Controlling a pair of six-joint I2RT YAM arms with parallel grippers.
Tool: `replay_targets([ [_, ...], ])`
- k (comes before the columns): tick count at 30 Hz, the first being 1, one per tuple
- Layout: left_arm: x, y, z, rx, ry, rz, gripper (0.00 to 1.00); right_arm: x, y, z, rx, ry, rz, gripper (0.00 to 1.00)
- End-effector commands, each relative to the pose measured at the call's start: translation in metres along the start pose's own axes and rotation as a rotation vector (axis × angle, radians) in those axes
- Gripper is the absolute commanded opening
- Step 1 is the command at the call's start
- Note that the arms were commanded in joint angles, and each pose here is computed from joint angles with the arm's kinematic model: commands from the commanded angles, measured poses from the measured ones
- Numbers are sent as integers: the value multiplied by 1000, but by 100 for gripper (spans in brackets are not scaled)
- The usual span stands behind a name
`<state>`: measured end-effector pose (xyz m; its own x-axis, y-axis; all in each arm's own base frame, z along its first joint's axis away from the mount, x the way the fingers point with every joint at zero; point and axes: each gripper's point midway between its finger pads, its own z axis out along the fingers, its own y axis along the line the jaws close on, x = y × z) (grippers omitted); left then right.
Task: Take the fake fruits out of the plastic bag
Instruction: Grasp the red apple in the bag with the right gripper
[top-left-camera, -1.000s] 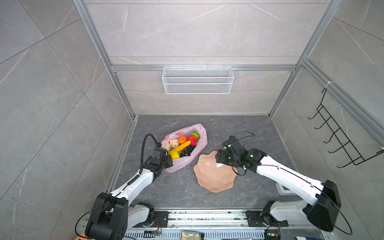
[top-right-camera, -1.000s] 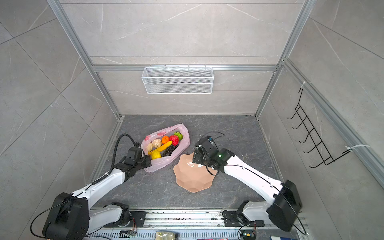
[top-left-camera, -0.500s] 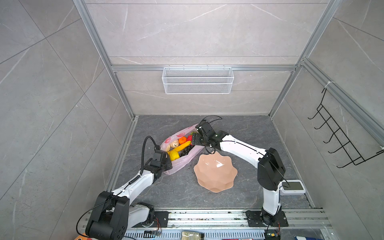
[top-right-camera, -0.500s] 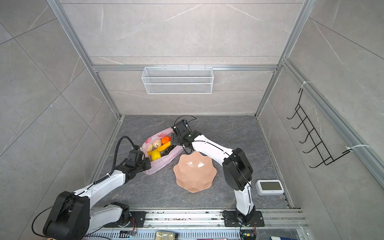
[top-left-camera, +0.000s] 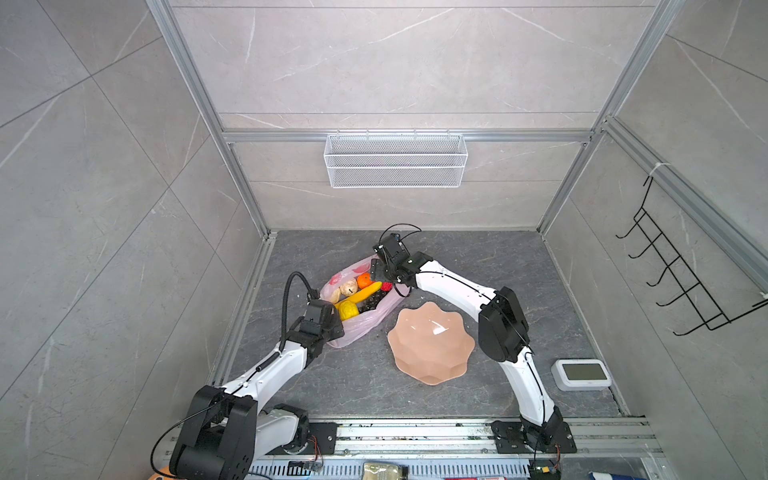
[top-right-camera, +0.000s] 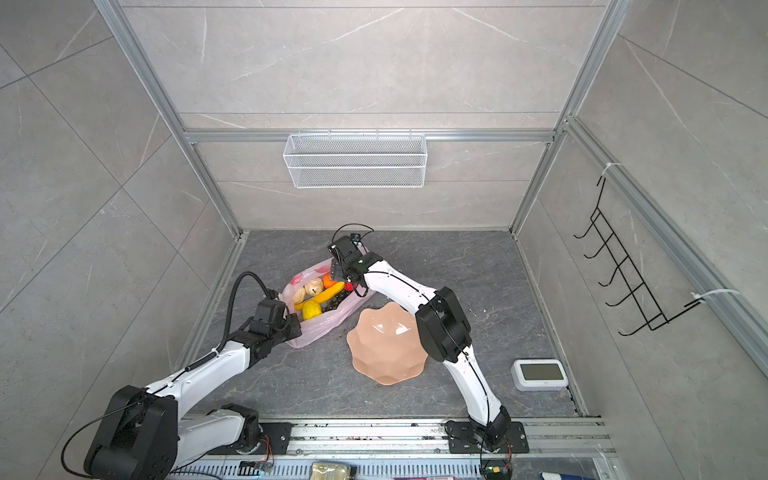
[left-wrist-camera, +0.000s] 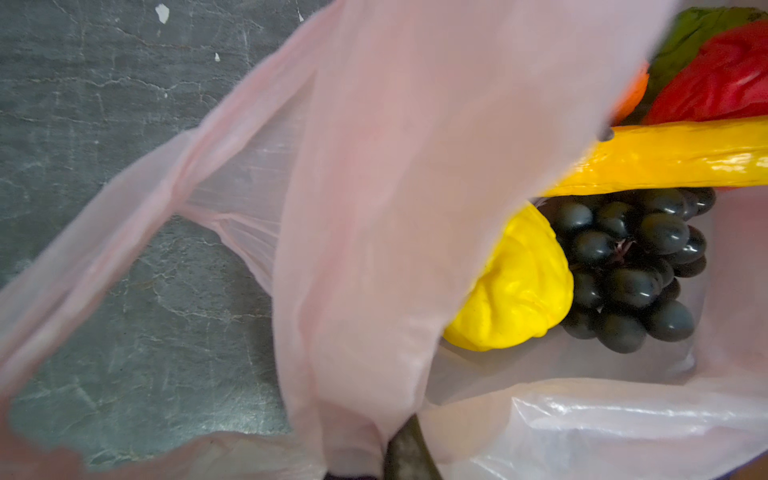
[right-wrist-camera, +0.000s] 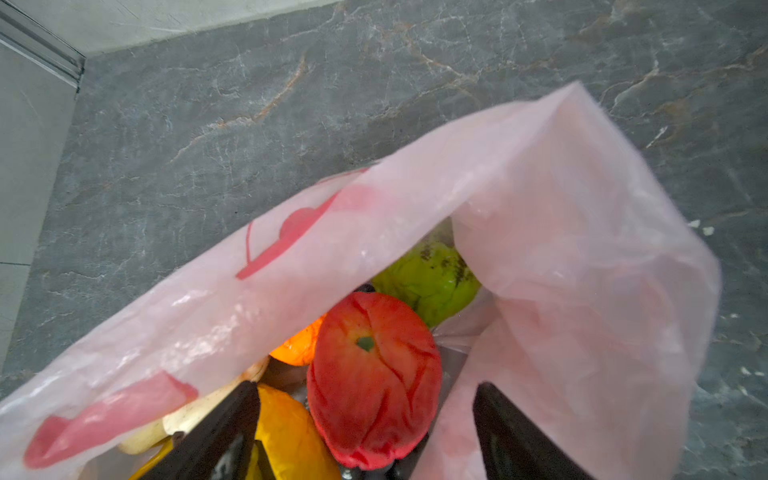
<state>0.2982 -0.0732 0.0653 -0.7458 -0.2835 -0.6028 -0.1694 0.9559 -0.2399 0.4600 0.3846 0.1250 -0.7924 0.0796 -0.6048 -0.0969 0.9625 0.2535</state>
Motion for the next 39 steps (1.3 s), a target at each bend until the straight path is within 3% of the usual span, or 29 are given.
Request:
replay_targets([
  [1,-8,-5,-2,20,-28,-14,1,9,-8,12,51,35,8,82],
  [8,-8,-7,-1,28,-26,-15,1,15,-8,28,62,76,33,76],
  [19,-9,-7,-2,27,-29,-12,1,11,-9,25,63,73,37,57],
  [29,-9,-8,-2,31,-25,-11,2,-22,-6,-20,-54,2,97,55],
  [39,-8,-9,-1,32,-19,-6,3,-30,-10,-51,-105,-23,122,55],
])
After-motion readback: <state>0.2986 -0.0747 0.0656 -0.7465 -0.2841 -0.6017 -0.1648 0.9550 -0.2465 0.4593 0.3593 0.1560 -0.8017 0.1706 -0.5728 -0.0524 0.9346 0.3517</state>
